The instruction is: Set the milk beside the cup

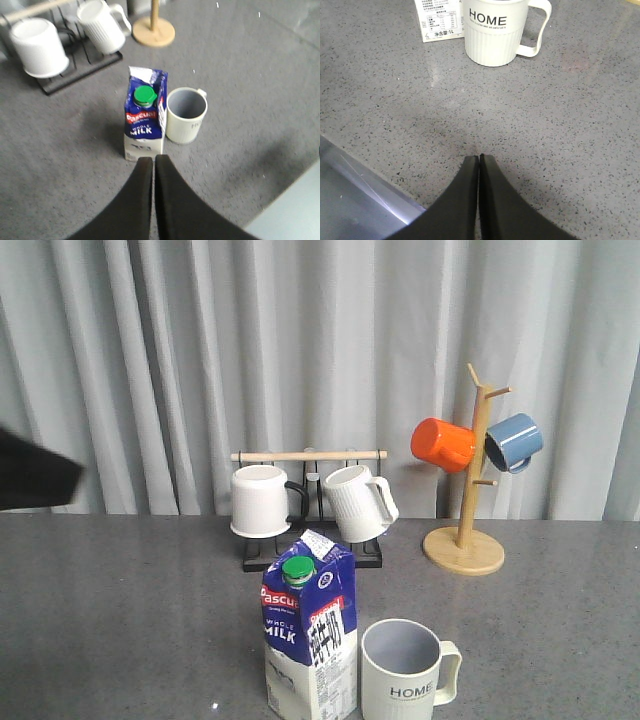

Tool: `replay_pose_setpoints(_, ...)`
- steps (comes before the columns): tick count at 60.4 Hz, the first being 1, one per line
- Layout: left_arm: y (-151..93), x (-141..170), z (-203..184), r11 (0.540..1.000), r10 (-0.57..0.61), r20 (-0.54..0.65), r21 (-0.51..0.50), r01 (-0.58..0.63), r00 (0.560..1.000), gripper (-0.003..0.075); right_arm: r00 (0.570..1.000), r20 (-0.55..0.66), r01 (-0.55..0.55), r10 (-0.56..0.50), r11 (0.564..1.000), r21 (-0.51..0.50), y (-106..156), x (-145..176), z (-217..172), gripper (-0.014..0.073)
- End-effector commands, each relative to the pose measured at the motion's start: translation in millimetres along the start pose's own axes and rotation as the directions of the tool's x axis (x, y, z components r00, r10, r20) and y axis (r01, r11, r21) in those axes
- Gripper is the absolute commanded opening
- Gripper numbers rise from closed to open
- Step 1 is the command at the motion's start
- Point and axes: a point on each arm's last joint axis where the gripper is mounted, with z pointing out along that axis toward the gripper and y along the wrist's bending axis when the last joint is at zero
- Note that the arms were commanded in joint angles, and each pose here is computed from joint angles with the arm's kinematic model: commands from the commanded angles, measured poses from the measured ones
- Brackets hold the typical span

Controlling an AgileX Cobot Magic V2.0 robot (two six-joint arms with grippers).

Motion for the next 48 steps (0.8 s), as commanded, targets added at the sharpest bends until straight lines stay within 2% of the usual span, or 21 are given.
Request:
replay_pose_setpoints(1,-4.5,9.5,-34.9,0.999,-0.021,0.208,-0.020,0.025,0.978,-0.0008,0.996,0.084,-0.005,0.003,1.000,0.024,-2.2,-12.6,-4.4,-0.0005)
replay_pose_setpoints(12,-7.0,66.3,-53.2,0.996,-0.080,0.305,-0.017,0.089,0.949,-0.0008,0.996,0.084,-0.005,0.003,1.000,0.024,-2.2,-12.6,-4.4,-0.0005)
replay_pose_setpoints(28,-8.6,143.2,-49.2,0.995,-0.095,0.195,-0.018,0.100,0.976,-0.0008,0.996,0.084,-0.004,0.002,1.000,0.024,-2.2,-12.6,-4.4,-0.0005)
replay_pose_setpoints(37,-9.6,163.2,-53.6,0.995,-0.088,0.150,-0.026,0.093,0.985,-0.0008,0.996,0.084,-0.004,0.002,1.000,0.024,-2.2,-12.6,-4.4,-0.0005)
replay_pose_setpoints(48,1.8,163.0,-47.4,0.989,0.005,0.216,-0.148,0.028,0.976,-0.0008,0.997,0.083,-0.004,0.002,1.000,0.024,-2.2,-12.5,-4.4,-0.0005)
